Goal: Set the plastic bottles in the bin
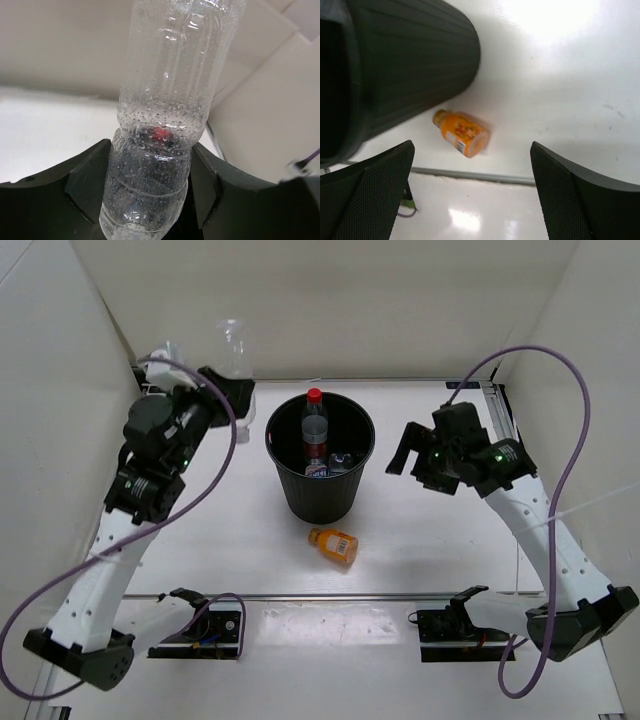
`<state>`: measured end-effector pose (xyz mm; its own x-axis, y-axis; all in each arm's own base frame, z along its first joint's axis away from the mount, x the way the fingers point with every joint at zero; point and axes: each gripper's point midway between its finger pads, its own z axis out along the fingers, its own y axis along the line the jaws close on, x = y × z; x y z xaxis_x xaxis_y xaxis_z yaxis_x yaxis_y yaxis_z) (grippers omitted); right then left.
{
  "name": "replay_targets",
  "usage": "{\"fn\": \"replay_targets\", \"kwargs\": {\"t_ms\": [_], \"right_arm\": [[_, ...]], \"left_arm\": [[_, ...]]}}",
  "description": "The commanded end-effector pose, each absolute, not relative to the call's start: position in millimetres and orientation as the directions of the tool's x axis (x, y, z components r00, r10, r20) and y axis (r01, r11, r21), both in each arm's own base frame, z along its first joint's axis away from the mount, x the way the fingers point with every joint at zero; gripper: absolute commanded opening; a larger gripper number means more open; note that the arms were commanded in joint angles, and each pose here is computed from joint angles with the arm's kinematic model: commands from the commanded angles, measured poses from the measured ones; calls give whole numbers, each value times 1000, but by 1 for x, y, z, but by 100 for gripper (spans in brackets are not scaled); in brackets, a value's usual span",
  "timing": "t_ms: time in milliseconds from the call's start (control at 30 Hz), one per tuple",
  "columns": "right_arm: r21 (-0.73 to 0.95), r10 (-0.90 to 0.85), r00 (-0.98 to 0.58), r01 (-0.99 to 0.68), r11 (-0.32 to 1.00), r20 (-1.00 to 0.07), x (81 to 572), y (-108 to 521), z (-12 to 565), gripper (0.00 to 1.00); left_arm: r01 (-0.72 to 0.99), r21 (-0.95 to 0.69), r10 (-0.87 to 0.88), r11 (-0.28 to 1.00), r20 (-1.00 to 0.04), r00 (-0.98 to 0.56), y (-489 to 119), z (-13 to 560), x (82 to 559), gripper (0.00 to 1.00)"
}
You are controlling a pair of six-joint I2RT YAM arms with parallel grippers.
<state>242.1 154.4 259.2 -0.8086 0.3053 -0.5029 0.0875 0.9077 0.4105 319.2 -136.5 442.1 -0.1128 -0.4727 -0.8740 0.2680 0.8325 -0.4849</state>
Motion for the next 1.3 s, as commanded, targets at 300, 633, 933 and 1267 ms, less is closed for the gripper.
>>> {"fn": "replay_targets", "kwargs": {"t_ms": [300,633,933,1267], "right_arm": [[432,304,-825,81,898,-477,227,151,235,100],[377,281,-838,98,921,-468,208,134,209,100],[429,140,-785,-171,887,-603,191,156,156,100],[218,-167,-524,-594,774,-835,197,214,119,100]], "left_arm": [[400,-376,-347,836,-927,-144,-247,400,388,71],[407,-385,-354,828,-923,-153,-271,368,367,94],[339,-318,-330,885,-944,-22,-221,422,343,100],[80,-233,-233,969,-972,-14,-118,386,288,100]]}}
